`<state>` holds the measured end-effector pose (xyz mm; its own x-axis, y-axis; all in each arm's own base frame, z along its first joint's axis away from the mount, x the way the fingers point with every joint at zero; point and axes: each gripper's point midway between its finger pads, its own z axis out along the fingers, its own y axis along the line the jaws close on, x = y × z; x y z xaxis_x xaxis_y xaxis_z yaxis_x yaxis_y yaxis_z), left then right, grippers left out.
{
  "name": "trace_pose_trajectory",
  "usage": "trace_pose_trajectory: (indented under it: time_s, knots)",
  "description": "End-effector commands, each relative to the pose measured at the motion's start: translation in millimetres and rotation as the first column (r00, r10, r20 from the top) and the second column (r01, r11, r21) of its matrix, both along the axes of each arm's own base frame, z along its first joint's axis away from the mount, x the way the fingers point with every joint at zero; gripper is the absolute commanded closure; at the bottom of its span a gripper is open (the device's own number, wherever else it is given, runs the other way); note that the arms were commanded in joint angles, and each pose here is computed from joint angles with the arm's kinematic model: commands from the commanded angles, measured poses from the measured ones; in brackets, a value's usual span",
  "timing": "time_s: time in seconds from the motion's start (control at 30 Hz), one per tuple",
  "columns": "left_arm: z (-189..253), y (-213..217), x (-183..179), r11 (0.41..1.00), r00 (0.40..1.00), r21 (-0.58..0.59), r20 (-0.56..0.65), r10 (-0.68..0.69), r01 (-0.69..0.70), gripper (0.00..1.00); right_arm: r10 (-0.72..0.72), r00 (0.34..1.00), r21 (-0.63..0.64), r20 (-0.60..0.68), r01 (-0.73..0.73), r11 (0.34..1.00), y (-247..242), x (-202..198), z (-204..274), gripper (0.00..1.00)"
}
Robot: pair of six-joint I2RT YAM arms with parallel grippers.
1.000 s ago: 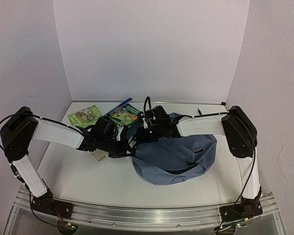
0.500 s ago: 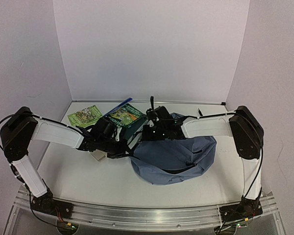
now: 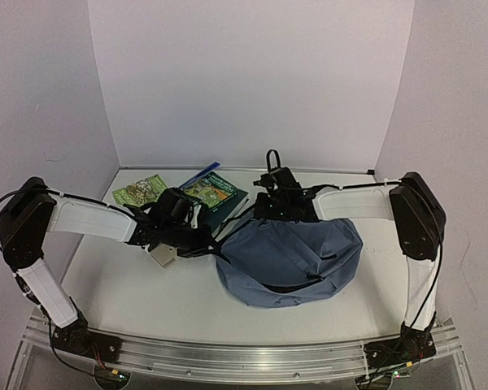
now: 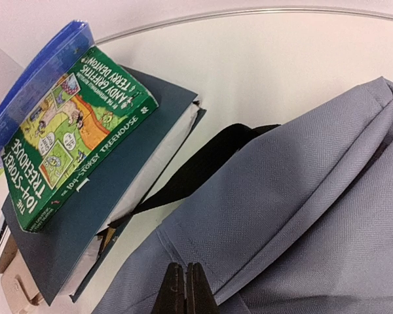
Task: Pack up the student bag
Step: Unzip the student bag at the center of the board.
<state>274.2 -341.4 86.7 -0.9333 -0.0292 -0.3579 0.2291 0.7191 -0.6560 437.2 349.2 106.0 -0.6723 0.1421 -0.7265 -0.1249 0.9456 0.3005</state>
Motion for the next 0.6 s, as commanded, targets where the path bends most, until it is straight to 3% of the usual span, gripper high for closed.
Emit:
trace_pose_trajectory:
  time_s: [0.0, 0.13, 0.17, 0.33, 0.47, 0.57]
  knots:
    - [6, 15, 10, 0.997, 0.998, 0.043, -0.006, 0.064, -0.064, 1.0, -0.149, 0.986, -0.03, 0.076, 0.152, 0.988, -42, 24, 17, 1.0]
    - [11, 12, 24, 0.997, 0.998, 0.032, 0.014, 0.065, -0.066, 1.0, -0.037, 0.997, -0.013, 0.07, 0.038, 0.999, -26, 18, 29, 1.0]
    - [12, 11, 31, 0.997, 0.997, 0.025, 0.024, 0.067, -0.067, 1.0, 0.01, 0.998, -0.006, 0.068, -0.009, 1.0, -20, 14, 34, 0.96]
    - [24, 0, 71, 0.997, 0.995, -0.047, 0.079, 0.068, -0.064, 1.0, 0.153, 0.985, 0.026, 0.076, -0.155, 0.988, -11, -12, 58, 0.52]
    - [30, -14, 101, 0.993, 0.994, -0.113, 0.105, 0.039, -0.027, 0.99, 0.25, 0.967, 0.067, 0.058, -0.253, 0.965, -8, -46, 66, 0.34]
    - [38, -23, 114, 0.993, 0.991, -0.116, 0.132, 0.012, 0.004, 0.92, 0.295, 0.955, 0.097, 0.033, -0.296, 0.95, -6, -72, 64, 0.29]
